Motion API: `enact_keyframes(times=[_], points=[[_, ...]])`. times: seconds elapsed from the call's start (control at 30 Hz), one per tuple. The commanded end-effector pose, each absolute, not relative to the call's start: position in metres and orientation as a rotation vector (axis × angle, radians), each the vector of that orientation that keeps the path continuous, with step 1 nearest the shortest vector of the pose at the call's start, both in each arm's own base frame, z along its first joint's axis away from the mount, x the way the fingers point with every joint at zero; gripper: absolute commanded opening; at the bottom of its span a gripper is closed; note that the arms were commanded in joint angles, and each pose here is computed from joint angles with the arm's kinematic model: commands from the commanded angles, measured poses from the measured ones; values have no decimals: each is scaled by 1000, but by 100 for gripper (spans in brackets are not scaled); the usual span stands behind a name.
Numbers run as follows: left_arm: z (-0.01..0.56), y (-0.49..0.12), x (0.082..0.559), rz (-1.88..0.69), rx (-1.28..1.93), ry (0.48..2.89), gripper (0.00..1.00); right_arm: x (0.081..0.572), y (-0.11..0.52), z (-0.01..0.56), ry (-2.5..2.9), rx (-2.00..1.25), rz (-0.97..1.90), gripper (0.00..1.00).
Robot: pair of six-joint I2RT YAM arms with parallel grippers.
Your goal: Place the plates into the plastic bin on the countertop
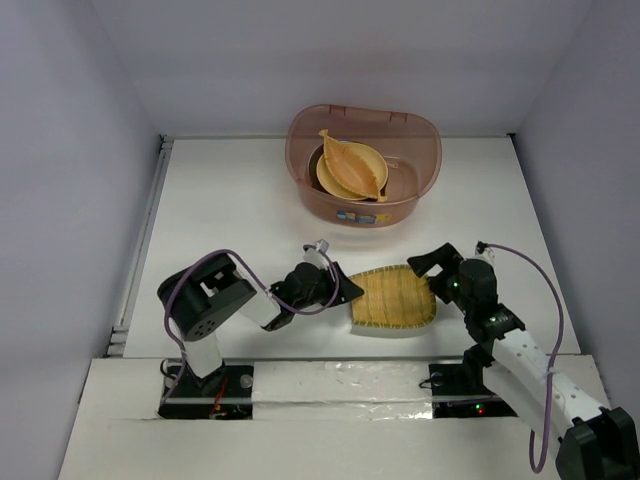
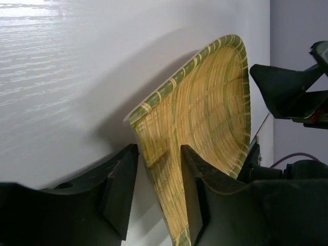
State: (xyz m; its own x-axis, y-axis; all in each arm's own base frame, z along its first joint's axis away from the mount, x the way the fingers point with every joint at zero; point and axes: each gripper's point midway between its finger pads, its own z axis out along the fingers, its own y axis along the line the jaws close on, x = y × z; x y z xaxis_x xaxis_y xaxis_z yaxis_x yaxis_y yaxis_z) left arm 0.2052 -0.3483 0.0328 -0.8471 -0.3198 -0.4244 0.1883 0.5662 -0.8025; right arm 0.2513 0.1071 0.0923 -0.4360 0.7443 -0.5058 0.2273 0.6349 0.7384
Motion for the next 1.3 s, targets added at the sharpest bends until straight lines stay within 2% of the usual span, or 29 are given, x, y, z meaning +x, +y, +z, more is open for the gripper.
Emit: enact_keyframes(times=[0.0,0.1,0.13,0.17,0.33,0.43,0.53,0.57,0.6,0.67,0.77,0.9,1.0,1.1,1.17,1.23,1.27], points=[[41,-360,200,-1374,-112,2230,35,263,111,126,1865,708,803,98],[40,-361,201,-1411,-163,2214,17,262,113,140,1835,678,825,95],[41,-359,202,-1413,-175,2203,5,261,113,148,1814,667,836,95],[42,-356,202,-1411,-188,2195,0,261,112,154,1808,652,830,94],[69,-348,208,-1416,-184,2108,0,251,101,187,1756,593,783,94],[99,-347,205,-1450,-146,2050,0,241,90,226,1673,550,754,83],[140,-346,205,-1478,-103,1971,0,227,73,268,1575,533,711,52],[171,-348,207,-1505,-73,1892,0,223,69,274,1567,526,692,32],[176,-347,208,-1487,-63,1895,0,219,66,284,1540,521,691,21],[214,-344,208,-1506,-36,1806,0,213,59,301,1501,527,681,9],[275,-337,218,-1499,-14,1669,0,208,57,309,1475,517,684,8],[325,-324,239,-1445,-11,1560,0,212,63,295,1506,510,700,9],[360,-306,272,-1348,-60,1481,0,213,68,287,1523,502,720,9],[384,-294,312,-1249,-95,1453,0,212,72,286,1526,487,736,8],[377,-303,338,-1152,-70,1493,0,211,74,285,1536,476,742,0],[401,-301,367,-1041,-100,1485,0,211,75,282,1547,465,741,0],[381,-312,386,-989,-90,1546,0,211,75,281,1551,461,738,0]])
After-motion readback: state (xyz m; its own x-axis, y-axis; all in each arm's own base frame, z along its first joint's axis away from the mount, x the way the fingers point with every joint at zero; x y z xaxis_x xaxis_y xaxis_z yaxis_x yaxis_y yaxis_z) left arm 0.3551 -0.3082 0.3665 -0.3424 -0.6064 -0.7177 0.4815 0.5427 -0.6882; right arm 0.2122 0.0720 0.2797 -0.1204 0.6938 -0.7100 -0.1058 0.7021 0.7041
